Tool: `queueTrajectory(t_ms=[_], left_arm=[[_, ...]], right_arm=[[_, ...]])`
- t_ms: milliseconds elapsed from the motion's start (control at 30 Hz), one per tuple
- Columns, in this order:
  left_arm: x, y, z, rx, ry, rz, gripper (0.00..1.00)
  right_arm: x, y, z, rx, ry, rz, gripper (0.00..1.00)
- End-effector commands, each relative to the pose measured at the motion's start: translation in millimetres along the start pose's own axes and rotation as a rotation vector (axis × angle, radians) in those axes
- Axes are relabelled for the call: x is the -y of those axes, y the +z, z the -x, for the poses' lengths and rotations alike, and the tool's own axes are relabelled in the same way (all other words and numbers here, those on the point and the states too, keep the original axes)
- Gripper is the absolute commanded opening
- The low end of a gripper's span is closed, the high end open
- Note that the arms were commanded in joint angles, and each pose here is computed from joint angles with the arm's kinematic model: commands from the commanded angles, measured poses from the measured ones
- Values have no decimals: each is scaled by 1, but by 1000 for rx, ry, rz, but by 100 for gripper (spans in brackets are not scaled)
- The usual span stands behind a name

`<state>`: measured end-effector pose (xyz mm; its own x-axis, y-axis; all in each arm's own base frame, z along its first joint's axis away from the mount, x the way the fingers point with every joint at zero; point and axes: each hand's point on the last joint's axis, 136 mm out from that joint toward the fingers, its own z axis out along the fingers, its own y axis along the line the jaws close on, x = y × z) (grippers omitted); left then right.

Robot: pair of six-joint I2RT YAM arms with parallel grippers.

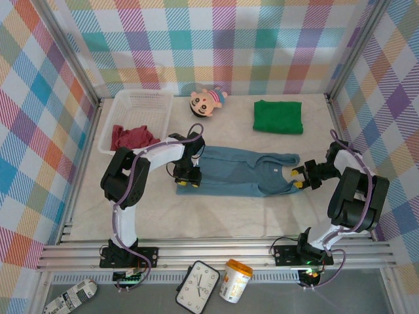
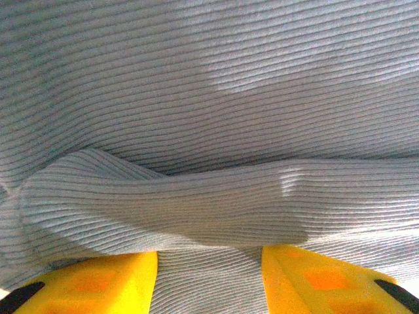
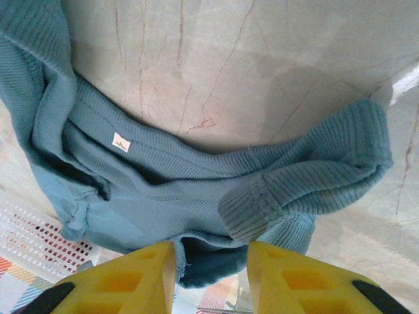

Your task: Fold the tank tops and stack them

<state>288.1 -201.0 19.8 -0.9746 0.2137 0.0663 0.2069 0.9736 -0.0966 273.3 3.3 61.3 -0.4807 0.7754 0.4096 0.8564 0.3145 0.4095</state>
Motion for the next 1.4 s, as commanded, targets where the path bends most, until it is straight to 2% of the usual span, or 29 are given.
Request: queueTrajectory(t_ms=[0, 167, 300, 467, 700, 833, 967, 1067, 1233, 1367], left_arm=[[-11, 14, -11, -73, -10, 30, 47], [-12, 14, -12, -77, -9, 32, 47], [-12, 12, -16, -81, -8, 32, 47], [-1, -7, -12, -50, -11, -26, 47], [15, -57, 26, 83, 3, -58, 48], [14, -69, 62, 170, -1, -27, 48], [0, -63, 106, 254, -12, 39, 48], [-11, -55, 131, 282, -9, 84, 47], [-21, -40, 153, 281, 19, 155, 46], [-27, -14, 146, 211, 29, 177, 45]], right_arm=[[1, 8, 7, -16, 2, -10, 34], [5, 23, 22, 4, 12, -12, 29], [30, 26, 35, 61, 5, -132, 24], [48, 21, 36, 104, -47, -211, 23], [15, -15, 22, 176, -176, -127, 33], [12, -12, -13, 131, -201, -84, 35], [14, 14, -52, 76, -216, -46, 37], [13, 33, -65, 58, -242, -44, 38], [16, 48, -59, 74, -251, -79, 36], [16, 53, -43, 104, -279, -139, 33]])
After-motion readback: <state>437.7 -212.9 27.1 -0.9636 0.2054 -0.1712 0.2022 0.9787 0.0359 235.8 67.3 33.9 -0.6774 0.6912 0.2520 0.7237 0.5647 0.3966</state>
